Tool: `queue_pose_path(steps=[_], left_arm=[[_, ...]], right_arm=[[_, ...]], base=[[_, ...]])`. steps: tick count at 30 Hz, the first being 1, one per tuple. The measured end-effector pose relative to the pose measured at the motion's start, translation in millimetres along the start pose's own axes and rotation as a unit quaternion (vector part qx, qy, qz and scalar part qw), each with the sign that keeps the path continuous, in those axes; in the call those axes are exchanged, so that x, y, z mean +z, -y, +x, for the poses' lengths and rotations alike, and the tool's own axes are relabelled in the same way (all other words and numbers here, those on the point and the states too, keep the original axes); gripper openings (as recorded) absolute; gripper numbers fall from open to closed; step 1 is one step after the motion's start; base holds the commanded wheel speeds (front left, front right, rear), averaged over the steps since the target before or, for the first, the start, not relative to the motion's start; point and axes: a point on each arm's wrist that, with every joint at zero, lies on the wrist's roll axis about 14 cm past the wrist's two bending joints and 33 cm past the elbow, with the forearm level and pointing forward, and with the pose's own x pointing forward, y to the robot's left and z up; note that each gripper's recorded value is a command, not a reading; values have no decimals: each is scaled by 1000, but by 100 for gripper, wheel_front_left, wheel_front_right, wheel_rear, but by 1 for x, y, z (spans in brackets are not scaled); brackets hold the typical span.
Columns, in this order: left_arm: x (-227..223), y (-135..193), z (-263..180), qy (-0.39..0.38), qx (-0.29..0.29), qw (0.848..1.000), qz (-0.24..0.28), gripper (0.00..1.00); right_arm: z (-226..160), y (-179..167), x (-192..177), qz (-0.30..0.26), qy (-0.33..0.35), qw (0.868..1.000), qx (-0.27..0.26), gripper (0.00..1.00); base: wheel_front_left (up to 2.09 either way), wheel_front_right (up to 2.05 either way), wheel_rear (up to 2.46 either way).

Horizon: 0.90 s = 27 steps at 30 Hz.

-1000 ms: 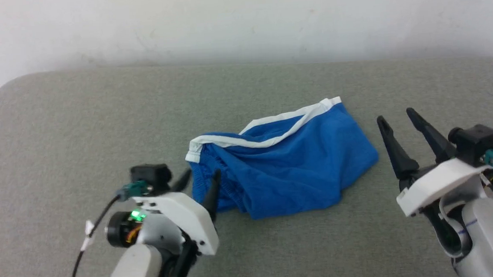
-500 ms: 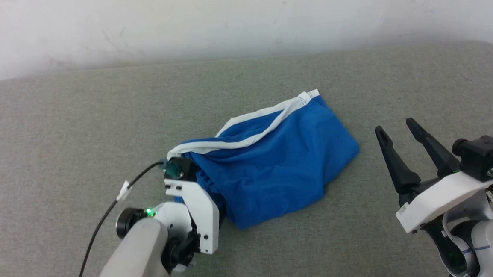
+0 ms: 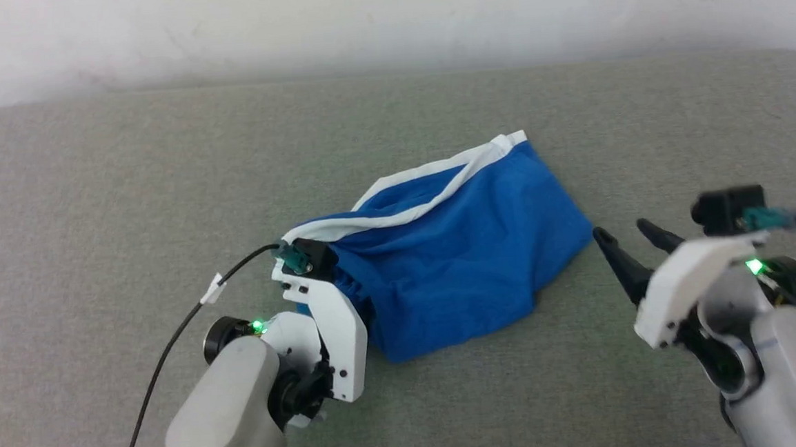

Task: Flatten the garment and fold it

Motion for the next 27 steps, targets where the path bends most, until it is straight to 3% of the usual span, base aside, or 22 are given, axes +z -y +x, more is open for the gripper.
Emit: queue_pose_path(steps=[8, 15, 16, 18, 19, 22, 27], left_arm=[[21, -1, -18, 67, 1, 998, 5, 0], [37, -8, -35, 115, 8, 993, 7, 0], [35, -8, -36, 117, 8, 993, 5, 0], [30, -8, -36, 116, 9, 993, 0, 0], [29, -9, -37, 116, 9, 993, -1, 0], [27, -10, -40, 124, 13, 992, -5, 0], [24, -11, -50, 138, 20, 990, 0, 0]], right_arm=[[57, -18, -26, 2, -120, 992, 30, 100], [82, -35, -66, 3, -251, 967, 47, 100], [84, -37, -68, 3, -268, 962, 50, 62], [88, -41, -69, 10, -285, 957, 56, 10], [89, -43, -69, 16, -288, 956, 60, 0], [91, -53, -67, 25, -280, 957, 76, 0], [83, -63, -52, 45, -220, 970, 96, 0]], base=[[0, 0, 0], [0, 0, 0], [0, 0, 0], [0, 0, 0], [0, 0, 0], [0, 0, 0], [0, 0, 0]])
